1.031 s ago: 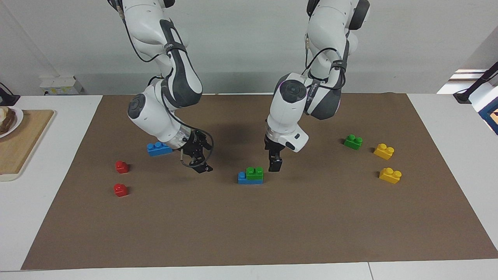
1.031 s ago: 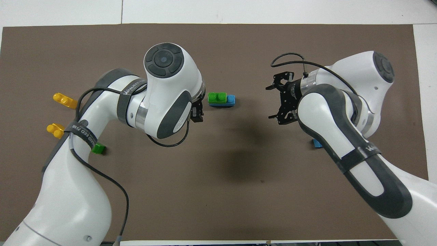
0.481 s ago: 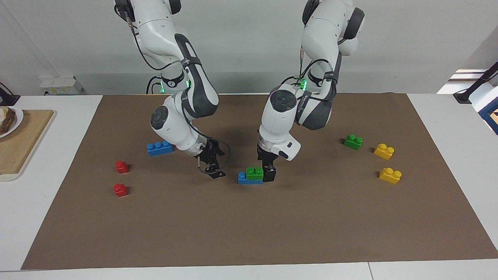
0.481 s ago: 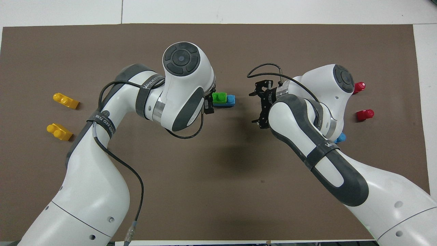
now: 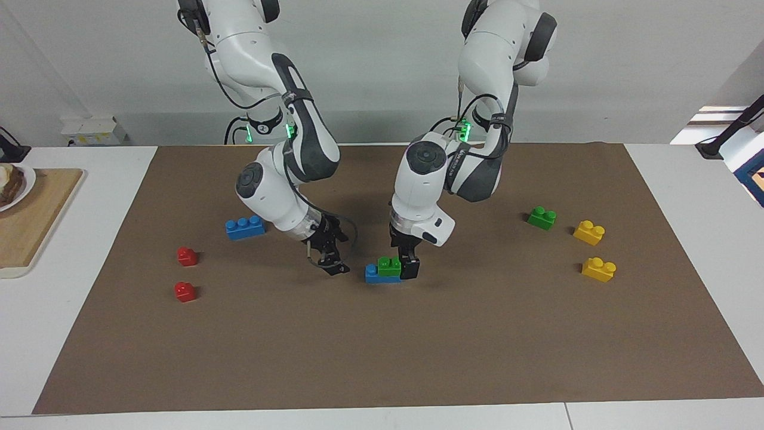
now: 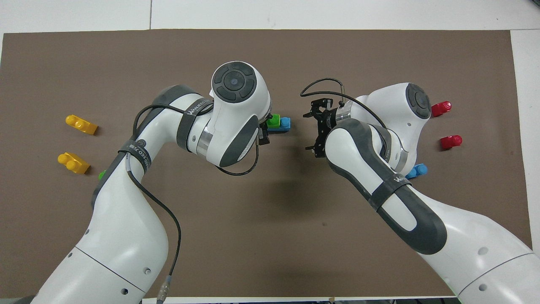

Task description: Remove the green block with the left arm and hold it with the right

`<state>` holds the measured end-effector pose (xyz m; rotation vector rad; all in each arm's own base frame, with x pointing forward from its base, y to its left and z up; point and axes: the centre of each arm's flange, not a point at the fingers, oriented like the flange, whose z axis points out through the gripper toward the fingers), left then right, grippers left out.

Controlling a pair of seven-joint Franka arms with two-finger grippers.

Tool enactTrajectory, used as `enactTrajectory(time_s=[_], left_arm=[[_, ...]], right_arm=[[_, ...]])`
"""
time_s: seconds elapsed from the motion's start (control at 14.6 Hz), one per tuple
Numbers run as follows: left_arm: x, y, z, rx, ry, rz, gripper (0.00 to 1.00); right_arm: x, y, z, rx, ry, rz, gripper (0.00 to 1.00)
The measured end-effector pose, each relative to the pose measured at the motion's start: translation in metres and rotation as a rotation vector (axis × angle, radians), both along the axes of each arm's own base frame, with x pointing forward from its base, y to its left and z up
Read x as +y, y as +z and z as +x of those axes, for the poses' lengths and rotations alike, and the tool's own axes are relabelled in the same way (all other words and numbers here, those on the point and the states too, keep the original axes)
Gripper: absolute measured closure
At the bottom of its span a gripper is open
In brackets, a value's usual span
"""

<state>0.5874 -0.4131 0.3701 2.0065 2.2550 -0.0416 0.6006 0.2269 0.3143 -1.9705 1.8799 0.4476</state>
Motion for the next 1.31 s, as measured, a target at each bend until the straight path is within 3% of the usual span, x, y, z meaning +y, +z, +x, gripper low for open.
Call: enactTrajectory(time_s=[1.31], left_arm=[[-0.001,-0.018,-0.007,-0.003,0.005,0.005,0.0]], right_arm=[[0.026,-0.033,-0.003,-0.042,-0.004,-0.029,0.0]])
